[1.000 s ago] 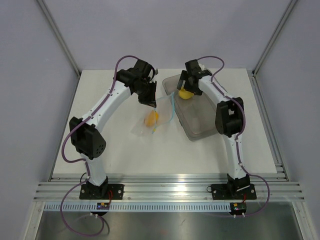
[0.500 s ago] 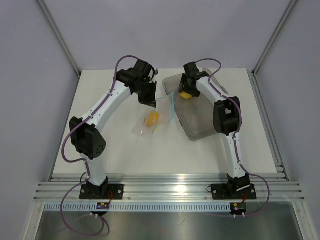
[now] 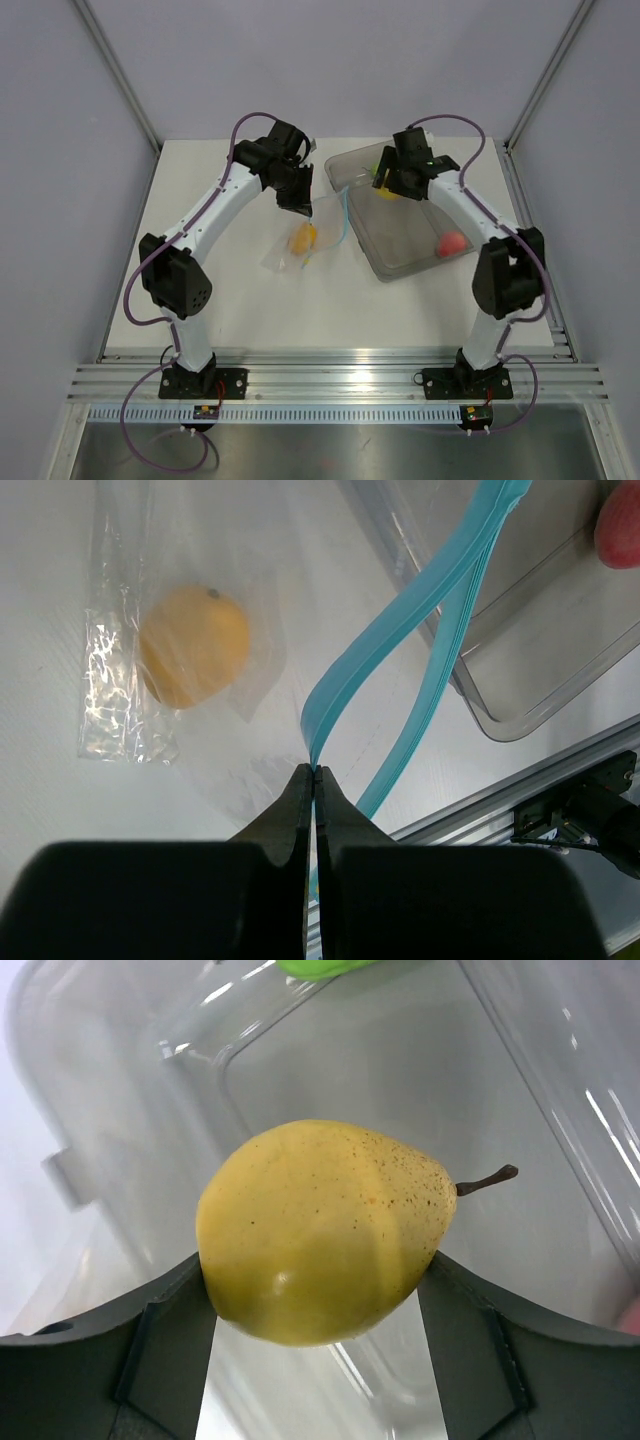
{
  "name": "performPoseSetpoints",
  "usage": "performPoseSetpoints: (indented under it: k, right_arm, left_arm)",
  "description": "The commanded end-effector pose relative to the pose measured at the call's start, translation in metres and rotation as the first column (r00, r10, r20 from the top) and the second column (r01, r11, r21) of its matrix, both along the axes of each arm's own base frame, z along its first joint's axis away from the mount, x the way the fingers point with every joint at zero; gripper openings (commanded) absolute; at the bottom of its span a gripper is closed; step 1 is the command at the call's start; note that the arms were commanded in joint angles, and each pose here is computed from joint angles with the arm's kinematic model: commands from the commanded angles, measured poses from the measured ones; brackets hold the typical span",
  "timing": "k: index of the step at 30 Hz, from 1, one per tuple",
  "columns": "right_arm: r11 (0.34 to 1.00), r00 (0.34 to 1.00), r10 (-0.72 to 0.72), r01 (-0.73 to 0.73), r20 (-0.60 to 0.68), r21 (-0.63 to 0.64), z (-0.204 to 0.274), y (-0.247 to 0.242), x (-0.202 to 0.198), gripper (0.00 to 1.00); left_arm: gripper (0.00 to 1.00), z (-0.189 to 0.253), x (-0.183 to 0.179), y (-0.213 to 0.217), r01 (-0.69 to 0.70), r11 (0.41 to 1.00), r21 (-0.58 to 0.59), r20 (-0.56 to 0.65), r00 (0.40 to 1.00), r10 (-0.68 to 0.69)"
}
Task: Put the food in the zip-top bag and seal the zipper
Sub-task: Pick up the fake fruit from the bin, then place the fake fruit in the zipper food storage bag.
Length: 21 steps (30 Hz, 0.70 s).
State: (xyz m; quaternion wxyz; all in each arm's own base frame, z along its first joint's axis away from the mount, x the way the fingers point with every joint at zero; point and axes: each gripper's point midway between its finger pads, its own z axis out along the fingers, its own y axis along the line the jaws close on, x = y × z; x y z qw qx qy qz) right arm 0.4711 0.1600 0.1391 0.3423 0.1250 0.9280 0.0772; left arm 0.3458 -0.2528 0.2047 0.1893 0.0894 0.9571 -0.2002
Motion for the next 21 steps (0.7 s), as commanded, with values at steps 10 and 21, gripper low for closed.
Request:
performPoseSetpoints:
  k: [10,21]
  right_arm:
    - [0.947,0.933,0.235,-0.283,0.271,0.154,0.14,0.088,-0.133,0.67]
    - [0.898,0.916,0.365,-0.394,0.168,0.195,0.088,0.157,-0.142,0.67]
  left_arm:
    - [0.0,0.008,0.01,-0.001,0.008,1.0,-0.022,0.052,0.999,-0.007]
    - [0.0,0.016,0.008,-0.004,0.016,0.999,-0.047,0.055,0.998,-0.014]
